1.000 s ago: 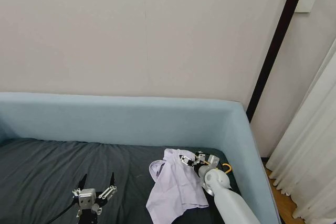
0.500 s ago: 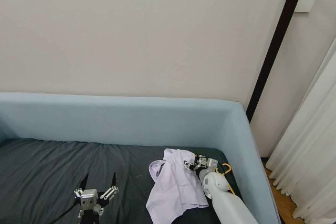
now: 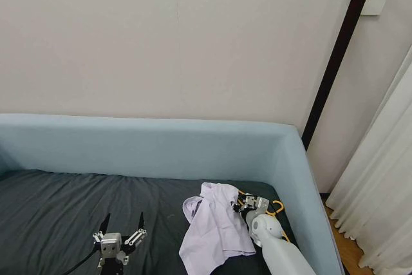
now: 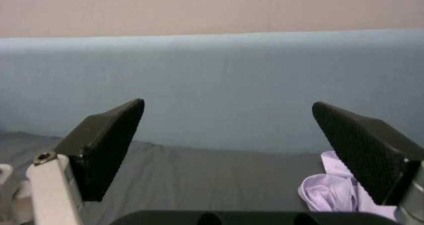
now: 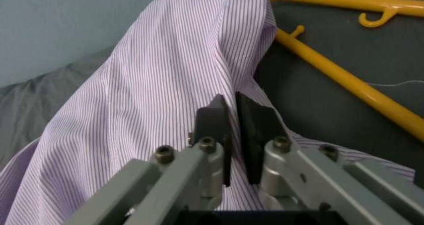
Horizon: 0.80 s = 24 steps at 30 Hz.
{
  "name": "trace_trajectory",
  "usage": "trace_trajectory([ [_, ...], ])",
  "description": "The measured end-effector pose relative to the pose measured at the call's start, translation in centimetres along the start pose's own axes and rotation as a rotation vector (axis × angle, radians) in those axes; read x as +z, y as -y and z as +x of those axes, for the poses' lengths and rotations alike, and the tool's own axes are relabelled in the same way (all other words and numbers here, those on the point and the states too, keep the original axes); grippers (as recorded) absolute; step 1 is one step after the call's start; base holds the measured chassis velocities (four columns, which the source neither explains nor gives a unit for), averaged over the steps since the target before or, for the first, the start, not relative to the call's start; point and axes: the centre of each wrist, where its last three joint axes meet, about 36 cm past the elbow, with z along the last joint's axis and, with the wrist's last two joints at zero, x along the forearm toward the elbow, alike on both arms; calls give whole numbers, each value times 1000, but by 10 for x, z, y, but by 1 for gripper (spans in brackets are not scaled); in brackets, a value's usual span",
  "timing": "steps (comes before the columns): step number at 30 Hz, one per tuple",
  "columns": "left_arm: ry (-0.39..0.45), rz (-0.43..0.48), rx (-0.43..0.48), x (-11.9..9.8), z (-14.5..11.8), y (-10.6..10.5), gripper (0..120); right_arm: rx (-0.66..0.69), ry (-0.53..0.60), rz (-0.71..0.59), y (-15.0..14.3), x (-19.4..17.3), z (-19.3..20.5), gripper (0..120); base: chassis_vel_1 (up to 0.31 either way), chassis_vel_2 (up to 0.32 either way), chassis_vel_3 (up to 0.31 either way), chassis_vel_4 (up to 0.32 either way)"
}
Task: Pick up the clothes from the sofa and hang them on the clothes hanger.
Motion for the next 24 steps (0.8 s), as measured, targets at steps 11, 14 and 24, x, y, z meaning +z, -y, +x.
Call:
trace_trajectory([
  [11,9,11,13,4,-4,5,100,-132,246,-100,-15,-25,15,0,0,0,0,0],
  [14,13,10,17,5,-5,5,100,-225,369,-124,-18,-37,25,0,0,0,0,0],
  [24,29,21,32,12,-7,9,100,-589,666,-97,-71,-80,87,0,0,0,0,0],
])
